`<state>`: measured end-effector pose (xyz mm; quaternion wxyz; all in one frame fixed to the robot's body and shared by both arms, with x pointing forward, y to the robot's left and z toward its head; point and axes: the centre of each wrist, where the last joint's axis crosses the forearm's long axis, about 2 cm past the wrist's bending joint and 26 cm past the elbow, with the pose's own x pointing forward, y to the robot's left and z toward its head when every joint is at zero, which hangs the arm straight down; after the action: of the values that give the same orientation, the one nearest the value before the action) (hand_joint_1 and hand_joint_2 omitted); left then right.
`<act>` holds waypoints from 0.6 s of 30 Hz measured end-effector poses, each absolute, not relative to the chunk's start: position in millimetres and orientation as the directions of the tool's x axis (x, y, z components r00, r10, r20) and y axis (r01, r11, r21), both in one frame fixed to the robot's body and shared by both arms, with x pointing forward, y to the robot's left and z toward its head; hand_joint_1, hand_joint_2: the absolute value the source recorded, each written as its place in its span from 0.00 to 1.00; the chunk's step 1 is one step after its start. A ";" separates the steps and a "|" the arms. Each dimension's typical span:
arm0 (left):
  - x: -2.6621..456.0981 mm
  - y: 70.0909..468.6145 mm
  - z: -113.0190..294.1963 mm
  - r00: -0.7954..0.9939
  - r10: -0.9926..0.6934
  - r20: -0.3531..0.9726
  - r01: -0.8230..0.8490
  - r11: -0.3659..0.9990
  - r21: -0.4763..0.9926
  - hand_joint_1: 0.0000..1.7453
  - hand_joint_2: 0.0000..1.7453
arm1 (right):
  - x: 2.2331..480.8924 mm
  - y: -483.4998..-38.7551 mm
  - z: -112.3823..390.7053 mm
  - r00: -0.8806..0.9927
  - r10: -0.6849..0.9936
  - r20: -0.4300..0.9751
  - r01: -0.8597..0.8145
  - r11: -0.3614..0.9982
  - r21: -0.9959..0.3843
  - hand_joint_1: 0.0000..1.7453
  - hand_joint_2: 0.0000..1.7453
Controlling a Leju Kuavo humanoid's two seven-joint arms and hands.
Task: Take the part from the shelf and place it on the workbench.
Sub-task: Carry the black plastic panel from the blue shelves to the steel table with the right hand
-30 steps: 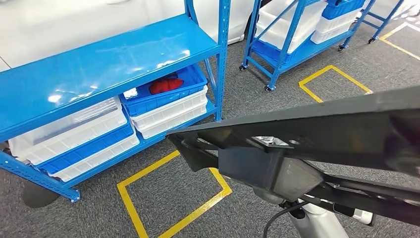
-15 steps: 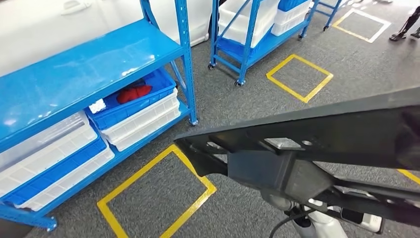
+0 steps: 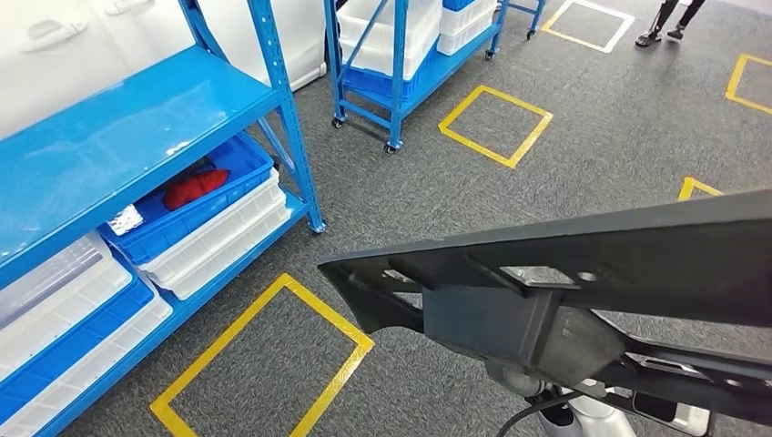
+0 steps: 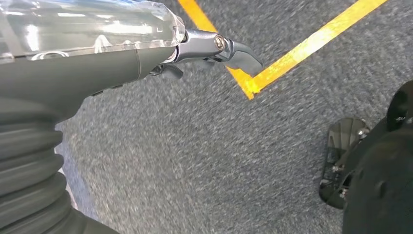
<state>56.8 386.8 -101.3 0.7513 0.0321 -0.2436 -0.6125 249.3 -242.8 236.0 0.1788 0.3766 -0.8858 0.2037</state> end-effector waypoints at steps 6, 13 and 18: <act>56.6 386.1 -101.5 0.122 -0.937 0.329 0.909 0.238 0.341 0.00 1.00 | 235.9 -242.4 228.6 -0.631 -0.609 0.480 -0.758 0.617 -0.214 1.00 1.00; 55.9 394.4 -100.1 0.108 -0.944 0.312 0.922 0.212 0.323 0.00 1.00 | 230.6 -245.3 230.8 -0.656 -0.597 0.463 -0.734 0.647 -0.206 1.00 1.00; 61.3 401.3 -98.0 0.093 -0.953 0.288 0.924 0.190 0.332 0.00 1.00 | 227.7 -250.4 235.7 -0.683 -0.584 0.439 -0.707 0.679 -0.197 1.00 1.00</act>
<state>61.3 401.3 -98.0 0.7384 0.0329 -0.2232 -0.6354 227.7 -250.4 235.7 0.1729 0.3589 -0.8998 0.1782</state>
